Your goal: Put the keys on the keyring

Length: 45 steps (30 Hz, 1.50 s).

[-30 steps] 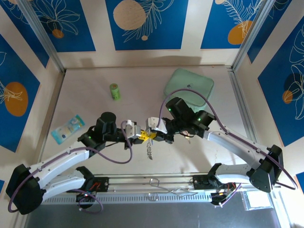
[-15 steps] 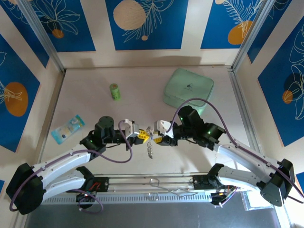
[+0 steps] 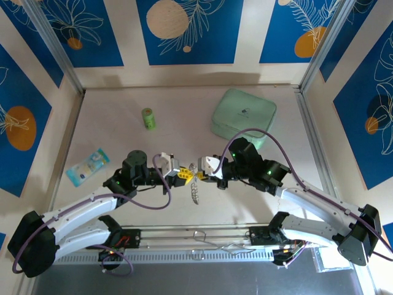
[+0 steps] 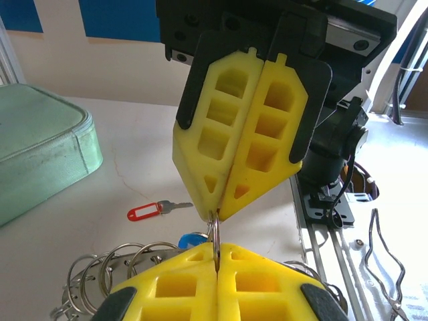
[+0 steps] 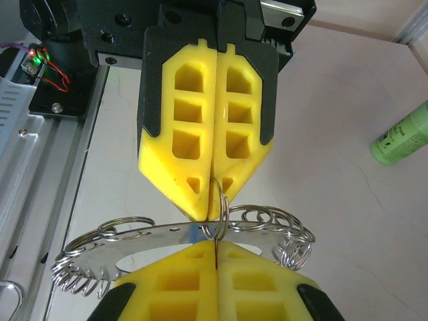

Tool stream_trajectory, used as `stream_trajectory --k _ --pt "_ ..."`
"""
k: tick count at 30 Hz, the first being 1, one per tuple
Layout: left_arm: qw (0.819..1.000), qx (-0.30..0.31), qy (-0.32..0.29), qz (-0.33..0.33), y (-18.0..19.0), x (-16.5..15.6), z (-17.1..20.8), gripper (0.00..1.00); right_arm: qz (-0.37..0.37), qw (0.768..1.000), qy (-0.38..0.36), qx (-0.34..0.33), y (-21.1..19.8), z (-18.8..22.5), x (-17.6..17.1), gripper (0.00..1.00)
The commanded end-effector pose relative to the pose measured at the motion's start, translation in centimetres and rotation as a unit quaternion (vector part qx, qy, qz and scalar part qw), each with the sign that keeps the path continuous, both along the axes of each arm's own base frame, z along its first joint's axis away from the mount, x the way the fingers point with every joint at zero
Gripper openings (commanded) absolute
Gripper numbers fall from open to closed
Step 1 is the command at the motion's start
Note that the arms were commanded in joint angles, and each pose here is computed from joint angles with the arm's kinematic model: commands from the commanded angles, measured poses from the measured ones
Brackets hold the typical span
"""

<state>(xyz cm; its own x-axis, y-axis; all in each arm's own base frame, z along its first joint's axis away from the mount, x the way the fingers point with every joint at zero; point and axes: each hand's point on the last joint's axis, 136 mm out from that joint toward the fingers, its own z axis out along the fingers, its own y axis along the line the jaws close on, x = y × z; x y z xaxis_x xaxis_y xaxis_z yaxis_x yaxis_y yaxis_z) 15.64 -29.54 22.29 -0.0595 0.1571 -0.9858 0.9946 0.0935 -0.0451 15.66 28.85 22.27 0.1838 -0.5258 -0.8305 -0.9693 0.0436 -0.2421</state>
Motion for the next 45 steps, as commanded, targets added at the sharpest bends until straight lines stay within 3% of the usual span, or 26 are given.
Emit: stream_trajectory --k 1,13,22,28,34,41,45 --pt "0.998 -0.046 -0.034 -0.005 -0.1 -0.3 3.0 0.0 0.008 1.0 0.007 -0.016 0.1 -1.1 -0.4 0.03" --pt "0.991 -0.105 -0.072 0.042 0.4 0.9 5.0 0.0 0.002 1.0 0.021 0.006 1.7 -1.4 -0.5 0.05" --pt "0.994 -0.075 -0.071 0.038 0.4 0.8 3.4 0.0 -0.013 0.998 0.046 0.048 1.0 0.3 -0.3 0.29" --pt "0.995 -0.06 -0.081 0.017 0.2 0.1 2.5 0.0 0.005 0.989 0.119 0.089 0.0 1.4 -0.6 0.34" --pt "0.993 -0.074 -0.093 -0.006 -0.1 -0.7 2.7 0.0 0.016 0.985 0.134 0.104 0.6 1.9 -0.4 0.34" --pt "0.992 -0.079 -0.097 -0.018 -0.4 -0.9 2.9 0.0 0.025 0.983 0.144 0.108 1.1 1.8 -0.5 0.27" --pt "0.992 -0.082 -0.096 -0.024 -0.6 -1.0 3.1 0.0 0.028 0.983 0.147 0.109 1.3 1.7 -0.4 0.18"
